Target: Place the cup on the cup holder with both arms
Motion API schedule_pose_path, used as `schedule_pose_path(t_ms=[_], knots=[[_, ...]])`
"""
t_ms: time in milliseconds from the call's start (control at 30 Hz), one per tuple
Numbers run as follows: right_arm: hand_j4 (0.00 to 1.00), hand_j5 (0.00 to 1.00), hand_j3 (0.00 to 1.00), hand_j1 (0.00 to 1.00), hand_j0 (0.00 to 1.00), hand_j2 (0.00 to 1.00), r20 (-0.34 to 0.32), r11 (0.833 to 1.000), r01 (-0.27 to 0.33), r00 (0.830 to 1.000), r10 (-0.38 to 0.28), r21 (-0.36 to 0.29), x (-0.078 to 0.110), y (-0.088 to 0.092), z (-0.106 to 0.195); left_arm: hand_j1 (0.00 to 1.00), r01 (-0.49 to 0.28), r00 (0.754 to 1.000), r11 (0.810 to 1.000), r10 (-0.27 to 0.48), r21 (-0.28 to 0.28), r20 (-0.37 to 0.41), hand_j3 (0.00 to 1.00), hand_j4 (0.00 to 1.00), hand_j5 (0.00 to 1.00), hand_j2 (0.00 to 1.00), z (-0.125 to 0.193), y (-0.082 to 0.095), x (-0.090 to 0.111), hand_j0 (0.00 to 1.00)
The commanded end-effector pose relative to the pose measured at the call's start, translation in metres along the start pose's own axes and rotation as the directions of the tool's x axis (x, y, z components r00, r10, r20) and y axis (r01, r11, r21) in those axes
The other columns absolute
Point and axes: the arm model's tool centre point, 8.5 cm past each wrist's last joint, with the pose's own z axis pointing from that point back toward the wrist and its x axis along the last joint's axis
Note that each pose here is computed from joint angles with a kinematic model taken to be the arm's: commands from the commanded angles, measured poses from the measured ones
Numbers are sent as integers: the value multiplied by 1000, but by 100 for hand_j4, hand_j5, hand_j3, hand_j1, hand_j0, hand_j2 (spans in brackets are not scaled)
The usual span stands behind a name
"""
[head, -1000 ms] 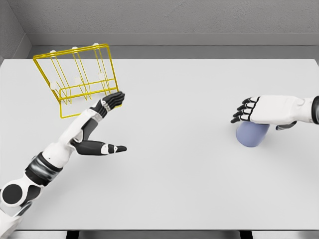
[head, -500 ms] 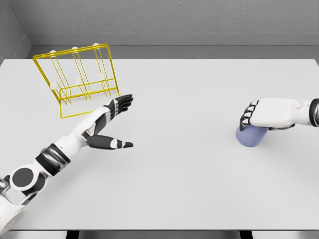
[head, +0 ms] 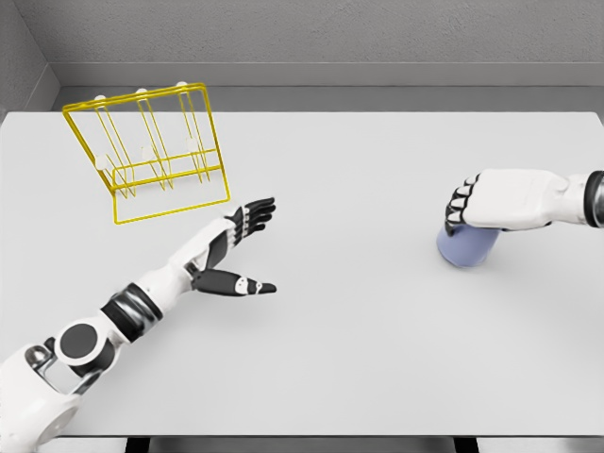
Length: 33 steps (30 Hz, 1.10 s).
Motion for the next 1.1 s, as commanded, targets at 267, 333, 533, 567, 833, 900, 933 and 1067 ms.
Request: schedule_pose_path(t_ms=[267, 333, 533, 567, 833, 900, 933, 1067], knots=[[57, 57, 57, 57, 57, 57, 70, 994, -41, 996, 48, -104, 20, -34, -24, 100, -20, 999, 1000, 21, 22, -39, 100, 100, 100, 100, 0, 4, -16, 100], [57, 57, 57, 57, 57, 57, 71, 991, -52, 996, 61, -124, 20, -42, -26, 100, -18, 999, 1000, 19, 24, -43, 100, 100, 100, 100, 0, 5, -17, 100], [57, 57, 57, 57, 57, 57, 99, 985, -51, 993, 68, -163, 27, -52, -38, 100, -13, 999, 1000, 14, 27, -45, 100, 100, 100, 100, 1, 7, -17, 100], [57, 57, 57, 57, 57, 57, 103, 984, -51, 992, 69, -169, 28, -54, -40, 100, -12, 999, 1000, 13, 27, -46, 100, 100, 100, 100, 2, 8, -17, 100], [57, 57, 57, 57, 57, 57, 169, 968, -39, 982, 82, -247, 45, -77, -62, 100, -13, 999, 999, 14, 34, -49, 100, 100, 100, 100, 1, 10, -18, 100], [57, 57, 57, 57, 57, 57, 179, 965, -37, 980, 86, -261, 48, -81, -66, 100, -11, 999, 999, 13, 34, -45, 100, 100, 100, 100, 0, 11, -17, 100], [57, 57, 57, 57, 57, 57, 185, 963, -36, 979, 87, -266, 50, -83, -68, 100, -11, 999, 999, 13, 34, -45, 100, 100, 100, 100, 0, 11, -17, 100], [57, 57, 57, 57, 57, 57, 215, 960, -30, 972, 93, -279, 59, -87, -78, 100, -9, 999, 999, 11, 35, -47, 100, 100, 100, 100, 0, 12, -17, 100]])
